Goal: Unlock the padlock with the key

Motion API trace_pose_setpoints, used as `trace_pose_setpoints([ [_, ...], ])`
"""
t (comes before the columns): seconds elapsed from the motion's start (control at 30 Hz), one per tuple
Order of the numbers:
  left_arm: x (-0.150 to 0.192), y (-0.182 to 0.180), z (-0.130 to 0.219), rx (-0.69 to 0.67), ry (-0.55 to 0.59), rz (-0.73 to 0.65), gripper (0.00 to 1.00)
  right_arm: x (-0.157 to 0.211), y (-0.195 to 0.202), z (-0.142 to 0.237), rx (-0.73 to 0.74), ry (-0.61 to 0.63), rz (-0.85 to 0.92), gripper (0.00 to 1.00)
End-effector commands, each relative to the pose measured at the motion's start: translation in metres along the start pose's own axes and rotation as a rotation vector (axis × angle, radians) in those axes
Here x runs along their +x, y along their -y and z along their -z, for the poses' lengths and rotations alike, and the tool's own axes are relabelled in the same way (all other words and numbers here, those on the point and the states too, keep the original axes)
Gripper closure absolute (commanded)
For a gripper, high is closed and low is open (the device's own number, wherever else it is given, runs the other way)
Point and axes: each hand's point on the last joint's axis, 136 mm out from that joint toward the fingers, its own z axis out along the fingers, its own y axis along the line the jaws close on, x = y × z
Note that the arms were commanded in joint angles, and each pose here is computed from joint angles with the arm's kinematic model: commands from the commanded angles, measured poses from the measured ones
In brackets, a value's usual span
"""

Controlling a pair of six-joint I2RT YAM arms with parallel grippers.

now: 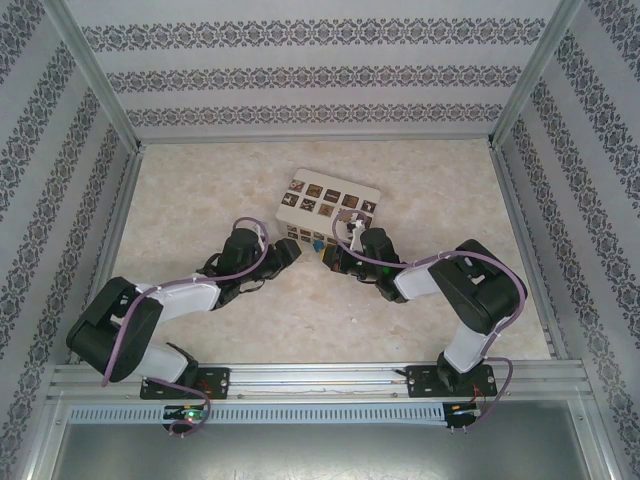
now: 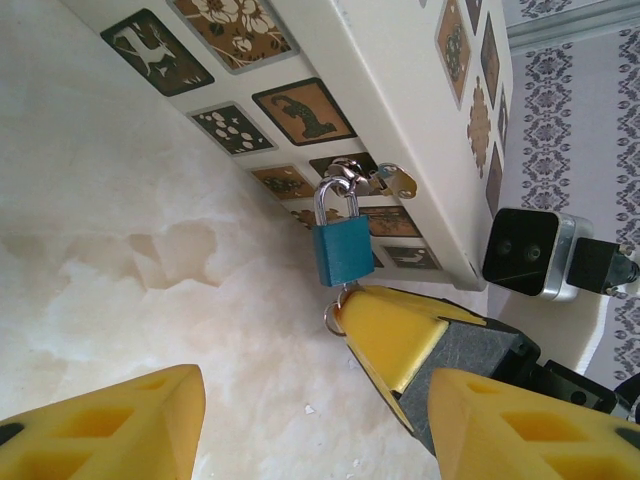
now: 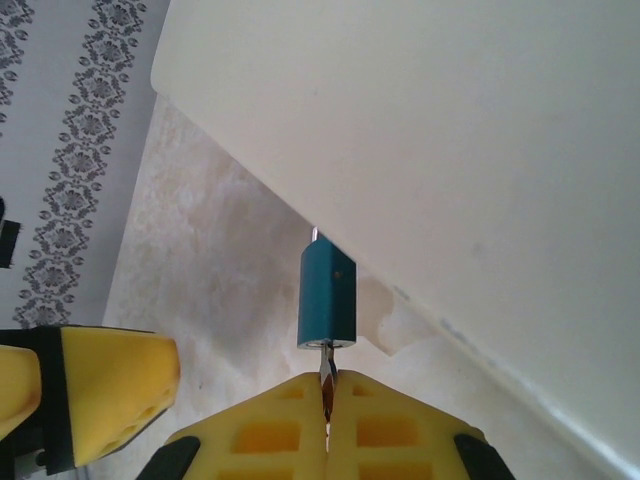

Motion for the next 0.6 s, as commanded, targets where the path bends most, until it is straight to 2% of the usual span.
trace_pose_setpoints([
  [0.0,-0.012,0.02,-0.004,0.079,0.02,0.03,0.39,-0.009,-0.016,-0.002,-0.059,0.011,-0.034,1.0],
  [0.57,-0.019,0.022,-0.028,0.167,0.03,0.149,0.44,-0.009,-0.013,-0.003,-0.064,0.028,-0.073,1.0],
])
